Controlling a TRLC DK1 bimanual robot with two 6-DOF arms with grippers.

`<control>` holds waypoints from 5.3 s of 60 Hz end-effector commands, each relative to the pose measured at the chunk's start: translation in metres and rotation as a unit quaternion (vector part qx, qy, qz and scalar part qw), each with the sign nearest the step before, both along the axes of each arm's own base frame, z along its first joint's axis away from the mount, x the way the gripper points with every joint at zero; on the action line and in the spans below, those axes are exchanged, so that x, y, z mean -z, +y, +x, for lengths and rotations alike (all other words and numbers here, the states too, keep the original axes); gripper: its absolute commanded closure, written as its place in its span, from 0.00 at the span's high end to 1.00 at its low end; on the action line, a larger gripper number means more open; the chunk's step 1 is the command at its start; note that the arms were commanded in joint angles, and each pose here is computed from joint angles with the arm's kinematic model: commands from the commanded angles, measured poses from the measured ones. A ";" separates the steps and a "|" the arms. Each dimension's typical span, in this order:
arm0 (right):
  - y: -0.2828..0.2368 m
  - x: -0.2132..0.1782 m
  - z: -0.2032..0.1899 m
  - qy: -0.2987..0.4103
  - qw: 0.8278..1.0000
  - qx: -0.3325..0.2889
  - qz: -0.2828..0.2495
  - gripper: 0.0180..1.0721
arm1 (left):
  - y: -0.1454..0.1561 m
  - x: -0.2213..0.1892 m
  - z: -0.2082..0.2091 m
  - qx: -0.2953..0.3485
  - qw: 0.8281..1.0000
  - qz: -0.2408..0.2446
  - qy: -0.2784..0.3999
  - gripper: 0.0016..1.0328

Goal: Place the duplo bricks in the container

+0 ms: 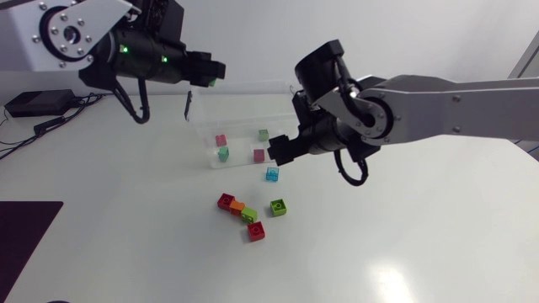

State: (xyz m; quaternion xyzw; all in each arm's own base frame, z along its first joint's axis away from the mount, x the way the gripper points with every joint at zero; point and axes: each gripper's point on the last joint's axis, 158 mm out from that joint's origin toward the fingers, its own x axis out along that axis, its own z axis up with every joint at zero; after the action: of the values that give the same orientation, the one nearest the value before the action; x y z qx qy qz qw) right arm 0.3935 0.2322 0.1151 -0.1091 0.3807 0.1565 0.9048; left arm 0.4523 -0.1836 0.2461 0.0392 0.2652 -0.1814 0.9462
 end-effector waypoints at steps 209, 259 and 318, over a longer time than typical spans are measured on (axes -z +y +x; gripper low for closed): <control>0.025 0.158 0.061 0.209 0.972 0.107 -0.030 0.46 | 0.012 0.014 0.070 -0.066 0.998 0.015 -0.014 0.95; -0.008 0.029 0.026 0.105 0.990 0.082 0.041 0.33 | 0.011 0.099 -0.065 0.118 0.980 0.124 0.099 0.95; 0.052 -0.068 0.147 -0.004 0.993 0.073 0.097 0.34 | 0.014 0.236 -0.117 0.486 0.811 0.303 0.122 0.94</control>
State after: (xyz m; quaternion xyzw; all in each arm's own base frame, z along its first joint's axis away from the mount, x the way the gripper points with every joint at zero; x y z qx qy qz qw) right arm 0.5277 0.2888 0.1917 0.0098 0.3609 0.1375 0.9223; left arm 0.3282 -0.1644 0.0093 0.4177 0.3816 -0.5170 0.6424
